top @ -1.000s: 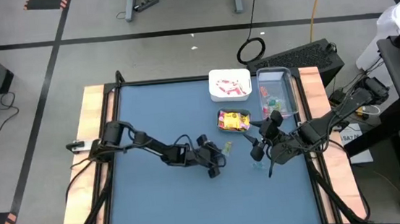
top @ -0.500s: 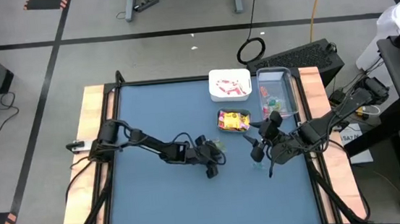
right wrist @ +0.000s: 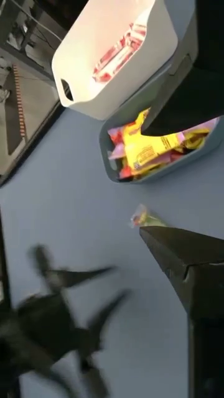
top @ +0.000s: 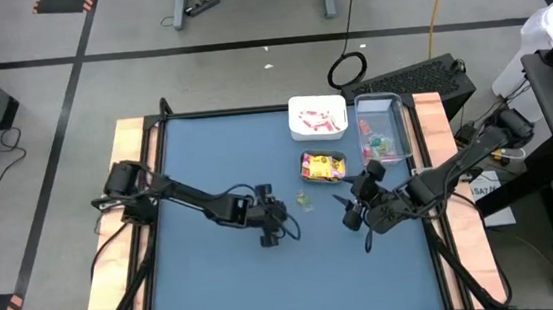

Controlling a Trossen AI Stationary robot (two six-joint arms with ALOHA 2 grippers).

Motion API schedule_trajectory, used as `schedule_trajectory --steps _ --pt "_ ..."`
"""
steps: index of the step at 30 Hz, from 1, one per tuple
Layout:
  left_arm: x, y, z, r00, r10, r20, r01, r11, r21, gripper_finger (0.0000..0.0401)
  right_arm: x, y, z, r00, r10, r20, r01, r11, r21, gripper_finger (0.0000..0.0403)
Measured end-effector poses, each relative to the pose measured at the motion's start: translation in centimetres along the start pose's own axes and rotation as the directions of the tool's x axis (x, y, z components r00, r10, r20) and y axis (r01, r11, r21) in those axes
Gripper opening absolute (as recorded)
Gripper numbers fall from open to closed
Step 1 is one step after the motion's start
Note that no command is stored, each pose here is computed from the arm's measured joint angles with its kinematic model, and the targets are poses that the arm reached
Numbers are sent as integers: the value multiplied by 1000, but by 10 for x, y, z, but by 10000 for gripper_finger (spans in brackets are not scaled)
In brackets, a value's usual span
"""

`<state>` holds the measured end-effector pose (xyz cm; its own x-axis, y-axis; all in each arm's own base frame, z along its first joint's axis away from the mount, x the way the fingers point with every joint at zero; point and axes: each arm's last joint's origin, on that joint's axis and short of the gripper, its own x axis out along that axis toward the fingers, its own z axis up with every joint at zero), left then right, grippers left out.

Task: Sort candy
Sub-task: Put the top left green candy into the transparent bin

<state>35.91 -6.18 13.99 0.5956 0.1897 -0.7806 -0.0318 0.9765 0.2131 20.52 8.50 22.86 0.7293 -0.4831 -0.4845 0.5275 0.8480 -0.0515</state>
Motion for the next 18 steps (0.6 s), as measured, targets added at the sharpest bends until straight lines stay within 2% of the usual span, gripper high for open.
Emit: schedule_trajectory --steps 2,3,5,8,14,18 --pt "-6 6 2 992 127 2 -126 982 140 178 2 5 -2 1000 2 3 -2 1000 -5 240" --pt "-5 8 2 987 159 8 -157 964 213 178 4 8 -4 1000 7 2 -7 1000 -11 240" --pt "0 11 5 990 134 34 -138 942 306 178 5 14 -8 1000 19 -1 -19 1000 -24 240" --pt "13 13 10 992 67 108 -100 932 348 178 5 25 -15 999 46 -2 -46 998 -49 240" --pt "32 23 4 991 89 98 -123 893 432 178 4 39 -23 996 91 9 -89 989 -121 240" --pt "36 34 4 991 92 95 -124 900 418 178 1 41 -24 995 101 10 -99 986 -135 240"
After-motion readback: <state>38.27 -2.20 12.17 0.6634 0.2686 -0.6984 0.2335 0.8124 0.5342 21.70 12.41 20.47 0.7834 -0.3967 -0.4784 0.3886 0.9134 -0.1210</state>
